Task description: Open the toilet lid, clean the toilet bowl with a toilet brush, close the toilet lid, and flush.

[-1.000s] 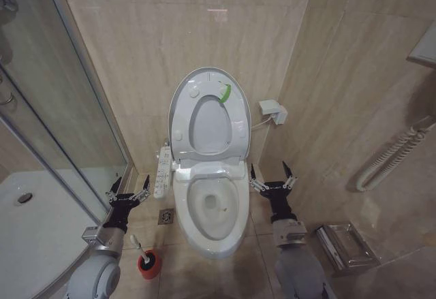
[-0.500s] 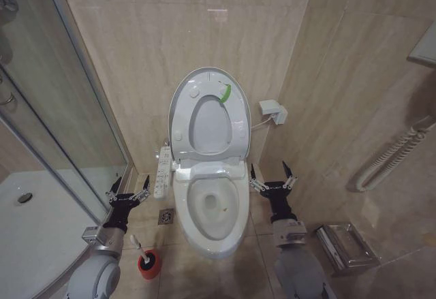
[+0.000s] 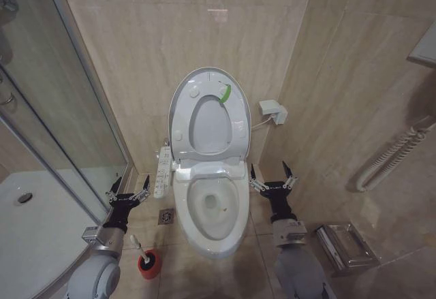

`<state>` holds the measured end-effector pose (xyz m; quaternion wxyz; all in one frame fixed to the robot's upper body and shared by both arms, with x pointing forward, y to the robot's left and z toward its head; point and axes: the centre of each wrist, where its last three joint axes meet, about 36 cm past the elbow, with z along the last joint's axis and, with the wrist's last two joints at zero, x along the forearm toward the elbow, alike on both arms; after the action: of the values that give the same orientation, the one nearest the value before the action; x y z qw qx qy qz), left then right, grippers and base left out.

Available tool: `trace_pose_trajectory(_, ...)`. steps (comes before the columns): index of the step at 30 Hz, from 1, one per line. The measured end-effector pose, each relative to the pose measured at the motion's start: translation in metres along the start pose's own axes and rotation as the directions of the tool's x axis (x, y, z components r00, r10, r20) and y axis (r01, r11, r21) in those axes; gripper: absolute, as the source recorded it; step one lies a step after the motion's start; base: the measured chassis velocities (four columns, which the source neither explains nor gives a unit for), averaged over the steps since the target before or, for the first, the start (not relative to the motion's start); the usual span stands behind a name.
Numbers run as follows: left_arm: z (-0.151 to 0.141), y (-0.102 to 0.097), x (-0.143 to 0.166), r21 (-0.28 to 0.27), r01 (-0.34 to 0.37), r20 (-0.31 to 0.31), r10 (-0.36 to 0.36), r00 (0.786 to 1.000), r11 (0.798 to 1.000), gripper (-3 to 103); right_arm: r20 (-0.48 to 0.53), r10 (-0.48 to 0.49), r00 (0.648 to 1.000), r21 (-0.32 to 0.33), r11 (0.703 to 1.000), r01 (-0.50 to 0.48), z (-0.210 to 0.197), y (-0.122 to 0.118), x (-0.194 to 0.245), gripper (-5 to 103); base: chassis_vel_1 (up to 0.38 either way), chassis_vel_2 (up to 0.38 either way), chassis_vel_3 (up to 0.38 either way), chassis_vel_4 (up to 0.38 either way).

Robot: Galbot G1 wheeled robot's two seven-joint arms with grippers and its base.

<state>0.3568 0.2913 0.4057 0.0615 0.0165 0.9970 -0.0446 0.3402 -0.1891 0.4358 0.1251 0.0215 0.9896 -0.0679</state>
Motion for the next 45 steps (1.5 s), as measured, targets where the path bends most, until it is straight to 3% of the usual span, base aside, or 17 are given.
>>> trace_pose_trajectory(45, 0.0, 0.0, 0.0, 0.0, 0.0, 0.0, 0.0, 1.0, 1.0, 100, 0.0, 0.0, 1.0, 0.0, 1.0, 0.0, 0.0, 0.0, 0.0, 100, 0.0, 0.0, 0.0, 0.0)
